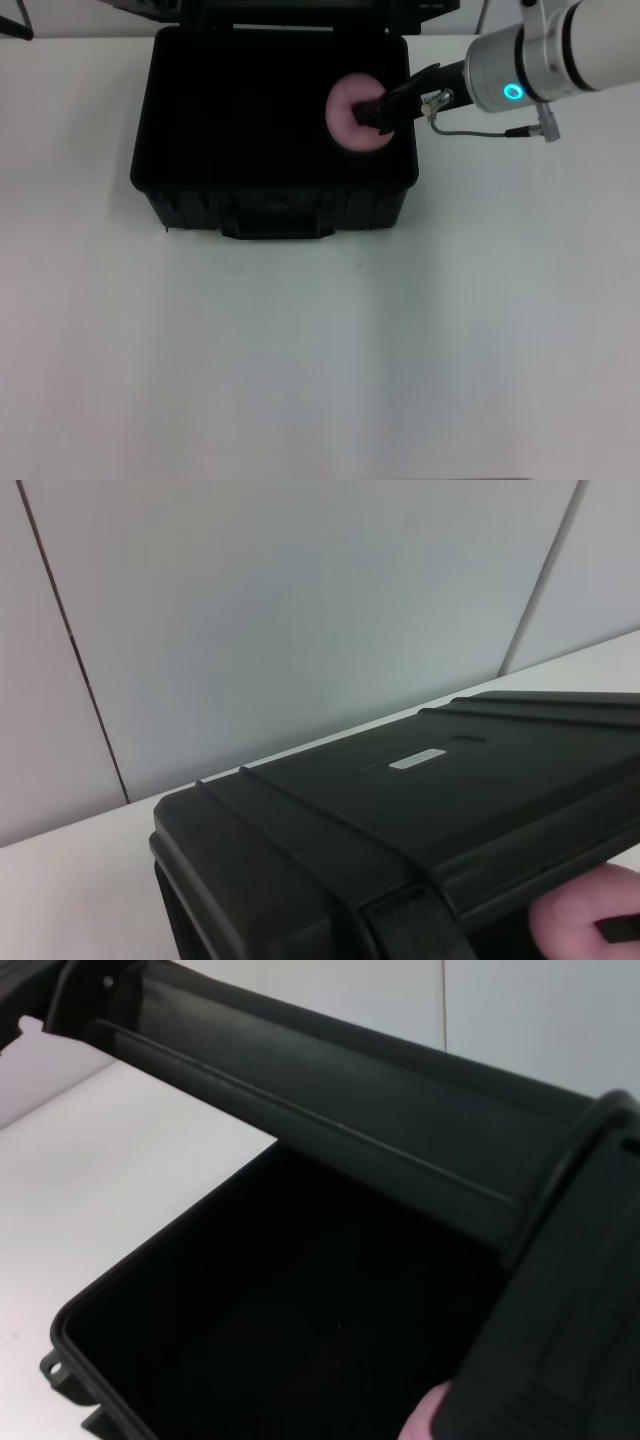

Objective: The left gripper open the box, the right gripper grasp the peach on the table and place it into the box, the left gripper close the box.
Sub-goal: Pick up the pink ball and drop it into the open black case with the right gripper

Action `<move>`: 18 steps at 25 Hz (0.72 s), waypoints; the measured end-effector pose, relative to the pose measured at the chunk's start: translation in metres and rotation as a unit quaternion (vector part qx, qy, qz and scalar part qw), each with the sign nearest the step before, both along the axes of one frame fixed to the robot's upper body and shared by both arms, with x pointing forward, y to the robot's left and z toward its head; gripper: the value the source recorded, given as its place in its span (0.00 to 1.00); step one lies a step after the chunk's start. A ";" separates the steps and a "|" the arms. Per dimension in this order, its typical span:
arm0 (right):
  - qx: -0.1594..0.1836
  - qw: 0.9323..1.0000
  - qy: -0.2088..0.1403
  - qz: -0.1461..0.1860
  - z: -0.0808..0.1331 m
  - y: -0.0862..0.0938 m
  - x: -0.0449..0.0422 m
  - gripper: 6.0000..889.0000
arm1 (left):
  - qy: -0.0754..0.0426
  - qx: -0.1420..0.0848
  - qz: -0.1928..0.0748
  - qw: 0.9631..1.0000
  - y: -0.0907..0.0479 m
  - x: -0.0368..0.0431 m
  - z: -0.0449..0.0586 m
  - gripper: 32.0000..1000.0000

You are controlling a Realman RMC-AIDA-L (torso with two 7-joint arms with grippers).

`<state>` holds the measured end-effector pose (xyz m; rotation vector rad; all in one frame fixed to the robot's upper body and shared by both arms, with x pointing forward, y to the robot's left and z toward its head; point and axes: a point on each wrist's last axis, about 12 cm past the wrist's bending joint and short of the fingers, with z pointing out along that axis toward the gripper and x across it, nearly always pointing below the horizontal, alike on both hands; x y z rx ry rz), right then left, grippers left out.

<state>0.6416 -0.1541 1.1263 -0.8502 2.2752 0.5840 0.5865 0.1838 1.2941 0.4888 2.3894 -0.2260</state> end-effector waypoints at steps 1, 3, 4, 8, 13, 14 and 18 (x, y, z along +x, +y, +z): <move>0.001 1.000 -0.001 0.000 -0.001 0.001 -0.0002 0.10 | 0.000 0.000 0.000 1.000 0.000 0.0000 0.000 0.45; -0.001 1.000 -0.003 -0.001 -0.004 0.002 -0.0005 0.10 | 0.000 0.000 0.000 1.000 0.000 0.0000 0.000 0.45; -0.001 1.000 -0.004 -0.002 -0.005 0.003 -0.0005 0.10 | 0.000 0.000 0.000 1.000 0.000 0.0000 0.000 0.45; 0.001 1.000 -0.013 -0.003 -0.006 0.002 0.0001 0.10 | 0.000 0.000 0.000 1.000 0.000 0.0000 0.000 0.46; 0.001 1.000 -0.016 -0.006 -0.006 0.002 0.0005 0.11 | 0.000 0.000 0.000 1.000 0.000 0.0000 0.000 0.46; 0.001 1.000 -0.017 -0.006 -0.006 0.002 0.0005 0.11 | 0.000 0.000 0.000 1.000 0.000 0.0000 0.000 0.46; 0.000 1.000 -0.017 -0.004 -0.007 0.003 0.0000 0.11 | 0.000 0.000 0.000 1.000 0.000 0.0000 0.000 0.46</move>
